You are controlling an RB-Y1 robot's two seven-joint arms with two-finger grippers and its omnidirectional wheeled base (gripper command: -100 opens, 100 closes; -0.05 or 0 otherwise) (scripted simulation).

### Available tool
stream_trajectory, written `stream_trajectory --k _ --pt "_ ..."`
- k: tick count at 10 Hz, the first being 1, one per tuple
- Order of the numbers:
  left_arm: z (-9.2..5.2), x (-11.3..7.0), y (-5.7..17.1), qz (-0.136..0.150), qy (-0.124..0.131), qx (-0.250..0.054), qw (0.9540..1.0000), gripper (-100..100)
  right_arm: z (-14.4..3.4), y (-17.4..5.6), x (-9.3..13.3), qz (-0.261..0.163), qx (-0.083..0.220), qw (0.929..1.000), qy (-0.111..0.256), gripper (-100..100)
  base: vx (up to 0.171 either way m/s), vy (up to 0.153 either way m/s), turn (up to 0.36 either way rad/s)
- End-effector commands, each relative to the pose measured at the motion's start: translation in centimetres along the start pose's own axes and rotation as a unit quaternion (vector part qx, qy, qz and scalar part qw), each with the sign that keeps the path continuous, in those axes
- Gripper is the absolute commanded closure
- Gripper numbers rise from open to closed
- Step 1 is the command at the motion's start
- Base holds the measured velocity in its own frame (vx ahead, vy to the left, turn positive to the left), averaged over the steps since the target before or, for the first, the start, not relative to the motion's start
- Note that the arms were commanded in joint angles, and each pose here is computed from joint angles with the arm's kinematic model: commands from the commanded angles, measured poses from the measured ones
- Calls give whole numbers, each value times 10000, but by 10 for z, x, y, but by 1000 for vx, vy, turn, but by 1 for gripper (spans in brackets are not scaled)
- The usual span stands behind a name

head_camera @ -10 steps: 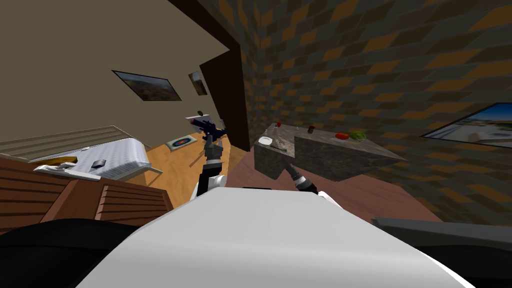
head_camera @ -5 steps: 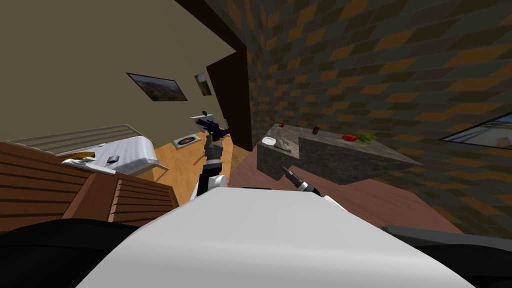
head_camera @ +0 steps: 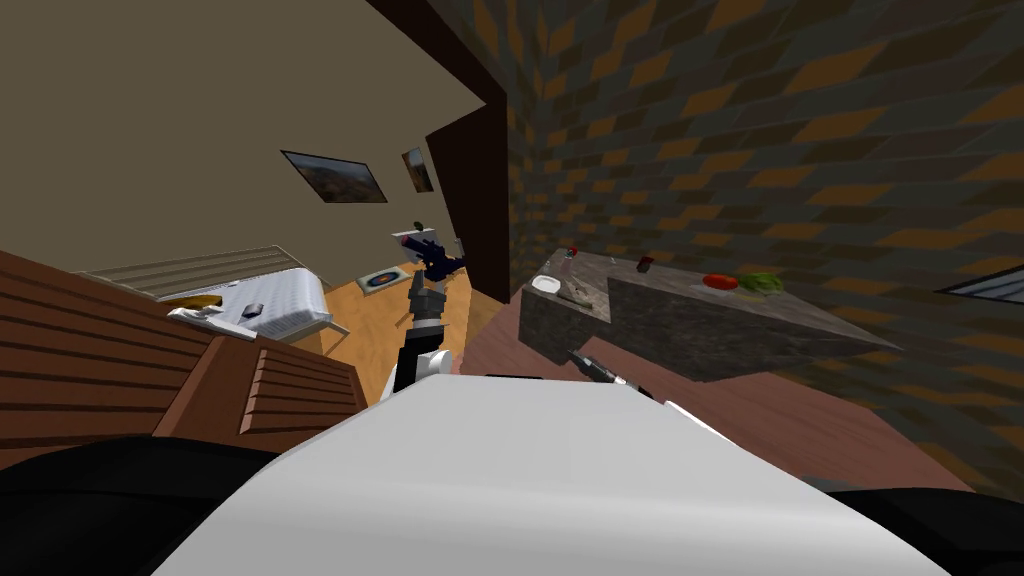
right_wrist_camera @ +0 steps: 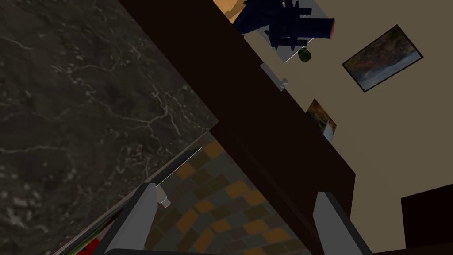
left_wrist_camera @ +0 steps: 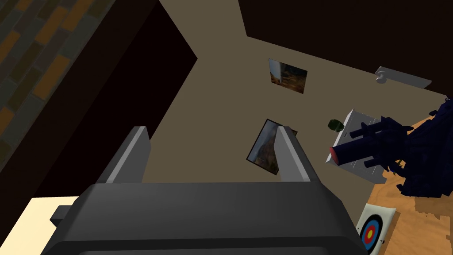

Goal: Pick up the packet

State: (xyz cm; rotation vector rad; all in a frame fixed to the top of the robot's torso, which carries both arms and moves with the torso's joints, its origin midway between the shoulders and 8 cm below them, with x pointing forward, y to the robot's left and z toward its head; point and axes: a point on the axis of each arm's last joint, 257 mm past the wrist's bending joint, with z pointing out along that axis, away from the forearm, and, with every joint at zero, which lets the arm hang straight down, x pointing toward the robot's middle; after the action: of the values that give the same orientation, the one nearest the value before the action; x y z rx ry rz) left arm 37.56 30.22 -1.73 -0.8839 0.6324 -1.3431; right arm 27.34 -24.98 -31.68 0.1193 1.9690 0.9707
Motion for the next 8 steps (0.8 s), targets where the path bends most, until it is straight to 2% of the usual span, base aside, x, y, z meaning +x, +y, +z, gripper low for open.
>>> stream_trajectory --k 1,3,4,5,6,7,8 --pt "0 0 0 0 0 0 10000 0 -14 -22 22 -153 224 9988 407 -100 41 72 134" --pt "0 0 0 0 0 0 10000 0 -19 -26 20 -244 252 9981 505 -100 29 36 32" --pt "0 0 0 1 0 0 10000 0 -36 -46 37 -367 435 9948 849 -100 43 43 157" --pt "0 0 0 0 0 0 10000 0 -40 -49 36 -432 456 9938 917 -100 57 41 80" --pt "0 0 0 0 0 0 10000 0 -57 -64 51 -543 594 9891 1233 -100 75 60 159" --pt "0 0 0 0 0 0 10000 0 -64 -70 49 -622 654 9871 1326 -100 60 54 67" --pt "0 0 0 0 0 0 10000 0 -83 -86 63 -718 803 9807 1631 -100 68 77 132"
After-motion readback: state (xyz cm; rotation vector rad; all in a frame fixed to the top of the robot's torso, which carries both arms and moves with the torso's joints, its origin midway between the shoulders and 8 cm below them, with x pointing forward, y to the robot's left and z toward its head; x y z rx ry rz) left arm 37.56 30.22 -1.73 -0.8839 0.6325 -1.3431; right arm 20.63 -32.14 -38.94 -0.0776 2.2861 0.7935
